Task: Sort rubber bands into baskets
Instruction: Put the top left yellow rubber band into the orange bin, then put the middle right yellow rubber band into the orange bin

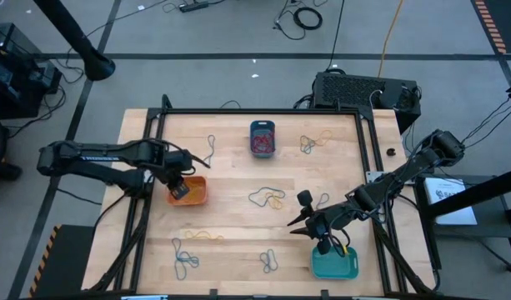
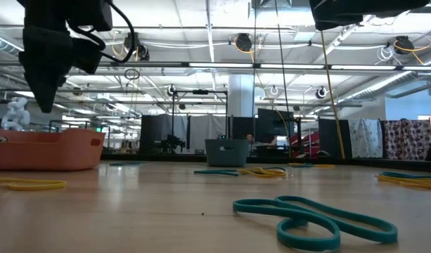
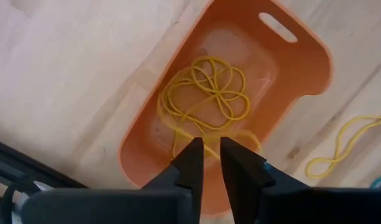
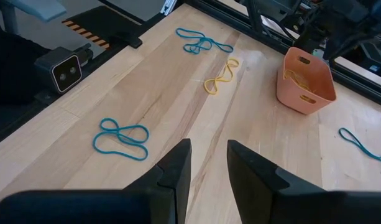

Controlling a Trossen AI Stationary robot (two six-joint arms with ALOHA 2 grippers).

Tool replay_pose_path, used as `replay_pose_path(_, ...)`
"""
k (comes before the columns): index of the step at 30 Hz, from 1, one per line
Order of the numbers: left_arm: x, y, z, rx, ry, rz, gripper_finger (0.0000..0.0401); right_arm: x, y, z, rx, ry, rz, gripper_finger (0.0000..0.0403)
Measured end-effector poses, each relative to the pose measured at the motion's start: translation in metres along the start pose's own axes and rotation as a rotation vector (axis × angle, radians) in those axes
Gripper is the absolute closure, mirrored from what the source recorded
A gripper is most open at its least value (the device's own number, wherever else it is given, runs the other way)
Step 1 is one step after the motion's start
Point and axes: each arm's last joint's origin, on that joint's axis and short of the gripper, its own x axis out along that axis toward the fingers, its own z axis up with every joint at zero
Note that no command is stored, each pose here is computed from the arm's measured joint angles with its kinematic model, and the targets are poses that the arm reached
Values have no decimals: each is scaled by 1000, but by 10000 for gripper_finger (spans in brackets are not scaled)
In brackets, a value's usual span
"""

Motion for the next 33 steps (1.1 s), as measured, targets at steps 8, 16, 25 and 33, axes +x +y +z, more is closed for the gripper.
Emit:
replay_pose_path(8,4,-1,3,7,12,29,301,0,0,0,0,0,0,306)
replay_pose_path(16,3,-15,20,75,-132,-157,298,0,0,0,-2,1,-1,306)
replay_pose_path(25,-8,-40,40,247,-473,-252,298,-5,-15,-10,66,121,-373,306)
replay_pose_path(33,-13,-78,40,498,-861,-416,298,-30,-43,-33,682,384,-265,306)
